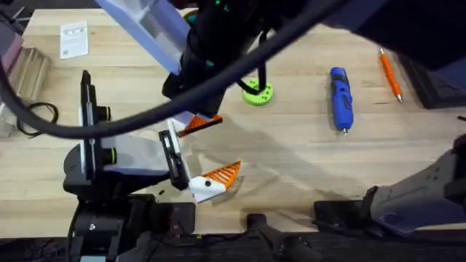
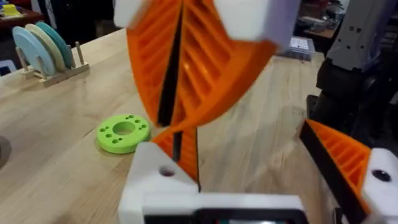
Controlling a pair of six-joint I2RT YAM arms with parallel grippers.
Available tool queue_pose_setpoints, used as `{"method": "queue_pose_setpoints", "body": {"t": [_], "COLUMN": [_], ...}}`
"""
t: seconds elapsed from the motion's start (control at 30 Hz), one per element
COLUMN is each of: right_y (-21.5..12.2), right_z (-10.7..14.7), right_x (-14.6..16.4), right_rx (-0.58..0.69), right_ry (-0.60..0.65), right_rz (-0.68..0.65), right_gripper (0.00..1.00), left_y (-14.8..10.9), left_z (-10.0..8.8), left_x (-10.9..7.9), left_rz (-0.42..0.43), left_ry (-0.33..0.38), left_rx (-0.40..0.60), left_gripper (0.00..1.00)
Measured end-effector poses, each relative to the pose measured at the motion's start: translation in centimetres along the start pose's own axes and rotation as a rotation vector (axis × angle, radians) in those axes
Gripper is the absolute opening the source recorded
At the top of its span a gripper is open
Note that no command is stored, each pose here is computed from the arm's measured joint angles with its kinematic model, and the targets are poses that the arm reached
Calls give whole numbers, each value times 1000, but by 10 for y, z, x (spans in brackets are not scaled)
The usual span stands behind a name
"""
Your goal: Pick up the gripper from the table and insert it into the empty holder that is missing its gripper. Then pick up a screw, insert it into the mounting hole, and use the screwdriver to tighten it. Finally, clean up the table by picking up the vegetable and placing it into the bucket.
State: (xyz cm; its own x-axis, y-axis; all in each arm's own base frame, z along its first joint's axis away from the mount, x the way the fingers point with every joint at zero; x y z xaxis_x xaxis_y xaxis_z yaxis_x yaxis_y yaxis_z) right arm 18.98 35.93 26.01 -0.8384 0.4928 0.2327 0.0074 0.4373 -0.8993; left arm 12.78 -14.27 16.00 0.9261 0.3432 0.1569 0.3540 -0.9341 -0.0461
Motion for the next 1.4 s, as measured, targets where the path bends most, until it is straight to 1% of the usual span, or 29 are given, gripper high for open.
{"method": "queue_pose_setpoints", "body": {"t": [0.3,0.83,1.4], "right_y": [12,12,12], "right_z": [0,0,0], "right_x": [-3,-8,-8], "right_rx": [29,28,28], "right_ry": [7,5,5], "right_rz": [2,29,29], "right_gripper": [6,6,6], "left_y": [0,0,0], "left_z": [0,0,0], "left_x": [0,0,0], "left_rz": [0,0,0], "left_ry": [0,0,0], "left_rx": [0,0,0], "left_gripper": [985,985,985]}}
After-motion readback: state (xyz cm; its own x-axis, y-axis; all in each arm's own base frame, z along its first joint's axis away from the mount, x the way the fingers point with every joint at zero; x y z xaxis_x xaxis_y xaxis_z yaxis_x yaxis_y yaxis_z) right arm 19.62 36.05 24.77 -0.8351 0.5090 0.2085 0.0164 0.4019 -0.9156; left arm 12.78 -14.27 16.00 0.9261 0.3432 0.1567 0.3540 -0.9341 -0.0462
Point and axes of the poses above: each hand's point on the last joint's axis, 136 mm out from that joint toward the fingers, its own y axis out along the fingers, its own x axis along the line the jaws close on, z = x × y, the point moved 2 cm from there along -y, back along the fingers, and after that the axes turned 14 degrees about y, right-handed, at the moved point
